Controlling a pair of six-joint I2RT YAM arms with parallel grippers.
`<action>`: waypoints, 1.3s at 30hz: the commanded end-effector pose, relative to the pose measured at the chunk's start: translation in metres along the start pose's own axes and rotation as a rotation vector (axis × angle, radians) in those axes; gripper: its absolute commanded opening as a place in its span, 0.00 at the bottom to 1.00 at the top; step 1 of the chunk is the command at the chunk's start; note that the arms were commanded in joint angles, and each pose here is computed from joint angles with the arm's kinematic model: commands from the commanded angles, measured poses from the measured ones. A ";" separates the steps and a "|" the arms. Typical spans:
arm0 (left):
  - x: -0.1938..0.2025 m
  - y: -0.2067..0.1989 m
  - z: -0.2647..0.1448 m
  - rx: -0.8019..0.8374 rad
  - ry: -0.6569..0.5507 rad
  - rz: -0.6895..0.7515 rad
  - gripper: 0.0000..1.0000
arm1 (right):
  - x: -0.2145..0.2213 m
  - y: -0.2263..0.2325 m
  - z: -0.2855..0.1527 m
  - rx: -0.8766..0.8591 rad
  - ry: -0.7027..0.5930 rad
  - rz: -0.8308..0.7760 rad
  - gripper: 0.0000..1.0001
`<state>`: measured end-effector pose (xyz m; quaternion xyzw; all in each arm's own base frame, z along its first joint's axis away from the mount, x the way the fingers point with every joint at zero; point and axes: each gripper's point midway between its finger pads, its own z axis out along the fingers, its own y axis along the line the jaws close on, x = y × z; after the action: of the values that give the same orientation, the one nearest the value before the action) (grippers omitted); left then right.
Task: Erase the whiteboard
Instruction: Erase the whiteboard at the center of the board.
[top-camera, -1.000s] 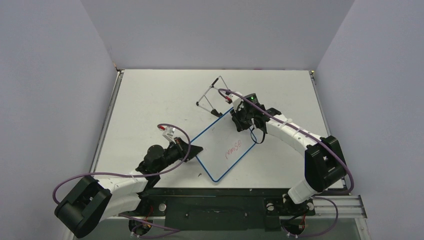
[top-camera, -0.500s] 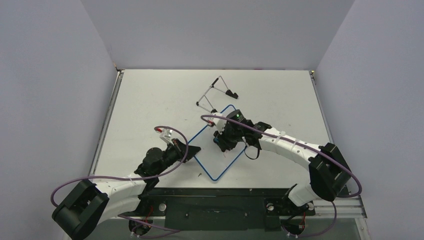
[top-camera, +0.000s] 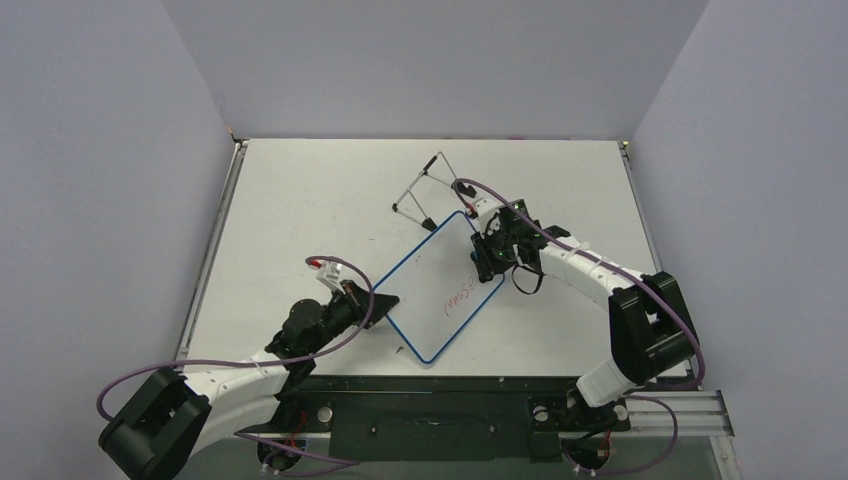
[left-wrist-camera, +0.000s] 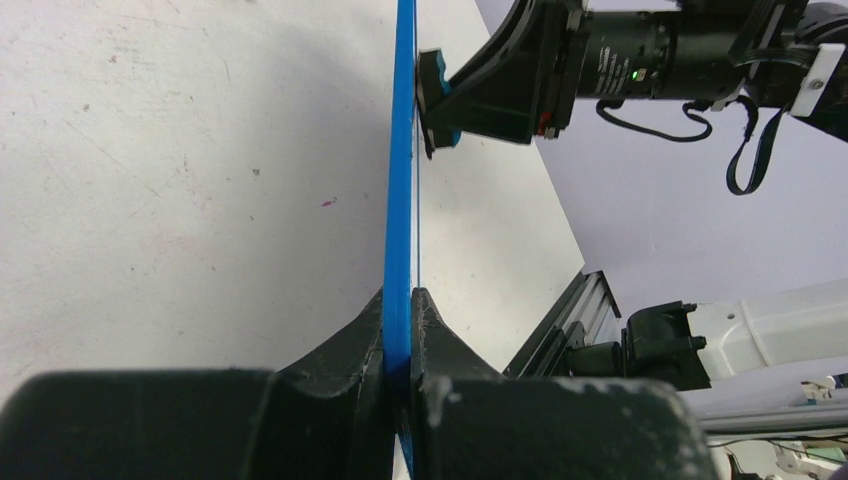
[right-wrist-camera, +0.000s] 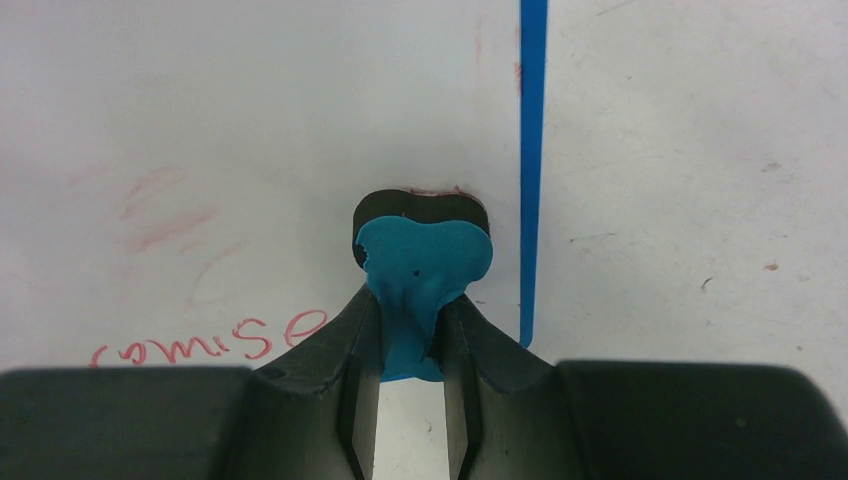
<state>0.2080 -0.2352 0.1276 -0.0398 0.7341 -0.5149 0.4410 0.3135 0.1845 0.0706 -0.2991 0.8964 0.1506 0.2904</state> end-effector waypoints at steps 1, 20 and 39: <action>-0.039 -0.040 0.000 0.129 -0.147 0.042 0.00 | 0.016 -0.005 -0.007 0.022 0.104 -0.153 0.00; -0.039 -0.033 -0.003 0.097 -0.163 0.021 0.00 | -0.010 0.004 -0.003 0.099 0.012 -0.140 0.00; -0.036 -0.029 -0.005 0.095 -0.161 0.022 0.00 | -0.007 0.036 0.011 0.030 0.042 -0.194 0.00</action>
<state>0.2168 -0.2194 0.1267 -0.0671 0.7300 -0.4873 0.4745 0.2571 0.2194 0.0433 -0.4430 0.8631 0.1108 0.2156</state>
